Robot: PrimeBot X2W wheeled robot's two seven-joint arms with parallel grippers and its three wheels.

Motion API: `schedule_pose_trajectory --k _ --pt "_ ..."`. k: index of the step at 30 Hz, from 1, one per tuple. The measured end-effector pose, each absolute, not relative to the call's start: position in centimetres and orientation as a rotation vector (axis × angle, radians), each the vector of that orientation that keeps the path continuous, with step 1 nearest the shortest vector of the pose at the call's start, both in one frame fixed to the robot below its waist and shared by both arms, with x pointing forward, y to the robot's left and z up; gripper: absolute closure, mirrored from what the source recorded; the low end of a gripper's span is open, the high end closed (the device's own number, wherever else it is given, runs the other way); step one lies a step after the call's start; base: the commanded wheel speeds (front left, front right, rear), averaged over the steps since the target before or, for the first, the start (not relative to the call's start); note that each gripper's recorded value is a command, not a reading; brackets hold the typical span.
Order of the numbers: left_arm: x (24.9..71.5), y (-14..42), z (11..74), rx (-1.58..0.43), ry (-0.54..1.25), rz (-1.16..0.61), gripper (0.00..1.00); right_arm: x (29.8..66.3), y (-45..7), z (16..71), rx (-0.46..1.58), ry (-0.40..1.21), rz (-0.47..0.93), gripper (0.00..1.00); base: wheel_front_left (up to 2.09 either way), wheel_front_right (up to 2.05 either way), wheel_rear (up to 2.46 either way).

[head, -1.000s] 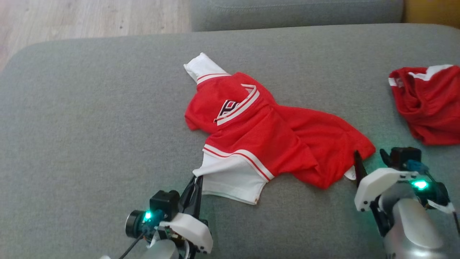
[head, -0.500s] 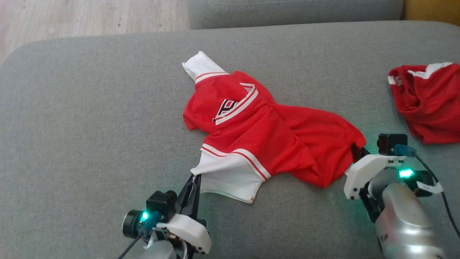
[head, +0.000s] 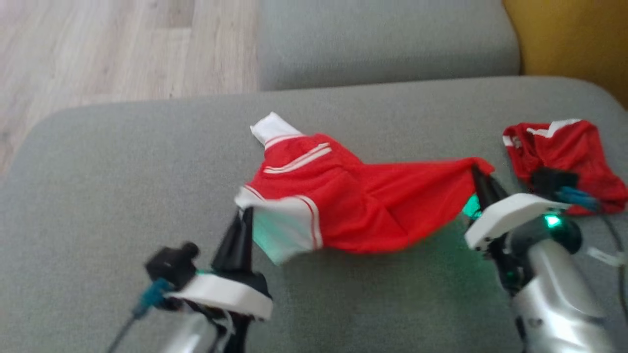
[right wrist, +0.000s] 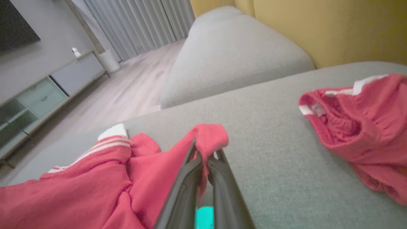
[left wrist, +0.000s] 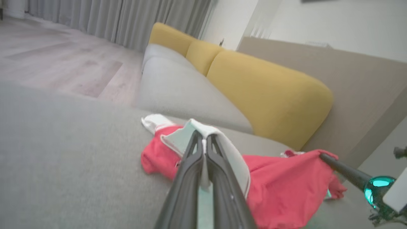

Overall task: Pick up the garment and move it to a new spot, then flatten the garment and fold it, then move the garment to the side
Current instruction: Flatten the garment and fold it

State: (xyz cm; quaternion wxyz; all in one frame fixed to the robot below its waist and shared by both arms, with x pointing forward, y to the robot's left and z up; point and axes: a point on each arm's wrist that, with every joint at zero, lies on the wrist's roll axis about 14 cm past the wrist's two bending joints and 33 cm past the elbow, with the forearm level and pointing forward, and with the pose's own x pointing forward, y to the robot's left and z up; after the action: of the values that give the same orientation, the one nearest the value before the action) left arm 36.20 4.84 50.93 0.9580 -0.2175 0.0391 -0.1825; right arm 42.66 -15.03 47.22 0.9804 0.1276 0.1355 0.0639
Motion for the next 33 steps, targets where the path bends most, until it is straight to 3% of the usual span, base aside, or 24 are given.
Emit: schedule_pose_trajectory --k 9,20,26,33 --pt "34.9 8.3 64.3 -0.473 -0.265 -0.415 1.0 40.1 -16.5 57.4 0.406 0.015 0.198 1.0 0.0 0.0 0.0" --pt "30.3 8.1 78.2 -0.299 -0.595 -0.584 1.0 34.4 -17.3 69.7 0.415 -0.296 0.277 1.0 0.0 0.0 0.0" --pt "30.6 7.4 80.7 -0.23 -0.616 -0.625 1.0 33.2 -18.4 71.8 0.381 -0.342 0.254 1.0 0.0 0.0 0.0" --pt "37.5 8.4 76.5 -0.218 -0.423 -0.556 1.0 37.3 -19.2 66.8 0.393 -0.174 0.186 1.0 0.0 0.0 0.0"
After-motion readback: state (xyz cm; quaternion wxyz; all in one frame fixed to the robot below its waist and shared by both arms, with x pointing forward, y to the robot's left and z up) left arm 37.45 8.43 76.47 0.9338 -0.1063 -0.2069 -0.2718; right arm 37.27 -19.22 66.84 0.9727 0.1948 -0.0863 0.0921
